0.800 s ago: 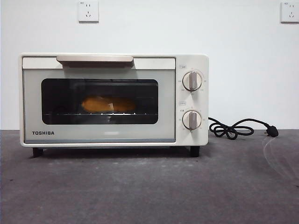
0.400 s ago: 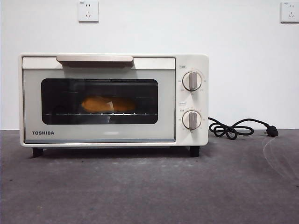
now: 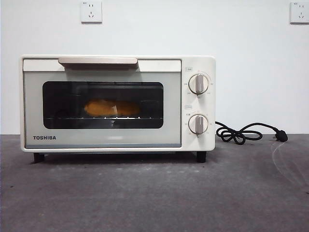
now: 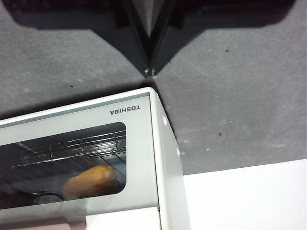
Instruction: Take the corn from the table,put the corn in the oven
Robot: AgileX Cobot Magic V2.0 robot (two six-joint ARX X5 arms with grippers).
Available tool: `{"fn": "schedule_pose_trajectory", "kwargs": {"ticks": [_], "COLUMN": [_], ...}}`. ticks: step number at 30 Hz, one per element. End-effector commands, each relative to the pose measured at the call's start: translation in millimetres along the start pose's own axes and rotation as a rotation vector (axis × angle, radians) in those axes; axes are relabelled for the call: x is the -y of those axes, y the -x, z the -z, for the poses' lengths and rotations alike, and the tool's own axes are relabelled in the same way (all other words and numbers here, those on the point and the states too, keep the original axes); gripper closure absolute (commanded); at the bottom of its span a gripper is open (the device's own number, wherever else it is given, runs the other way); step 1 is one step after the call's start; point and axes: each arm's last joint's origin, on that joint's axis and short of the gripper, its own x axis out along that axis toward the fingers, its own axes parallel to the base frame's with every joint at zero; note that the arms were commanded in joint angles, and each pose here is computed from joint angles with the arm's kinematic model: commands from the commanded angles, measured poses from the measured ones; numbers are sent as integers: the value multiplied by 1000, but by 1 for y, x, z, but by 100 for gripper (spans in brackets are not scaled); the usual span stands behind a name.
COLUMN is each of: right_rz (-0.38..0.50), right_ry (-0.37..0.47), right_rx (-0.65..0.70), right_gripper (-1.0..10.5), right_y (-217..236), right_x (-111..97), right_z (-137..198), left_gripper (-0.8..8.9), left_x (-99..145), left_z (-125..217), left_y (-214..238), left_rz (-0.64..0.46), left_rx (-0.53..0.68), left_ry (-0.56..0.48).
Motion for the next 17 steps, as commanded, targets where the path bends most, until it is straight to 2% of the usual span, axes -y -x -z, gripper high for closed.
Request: {"fn": "schedule_pose_trajectory", "kwargs": {"ticks": [1, 17], "right_rz": [1, 1], "right_ry": [3, 3], "right_rx": [1, 1], "right_gripper": [962, 962], "right_y": [-1, -1], "right_x": [0, 0], "right_z": [-1, -1], "left_gripper": [817, 817], "left_x": [0, 0], "left_z": [2, 2], "left_y": [-1, -1], "left_rz": [3, 2], "left_rx": [7, 3], "left_ry": [4, 5]}}
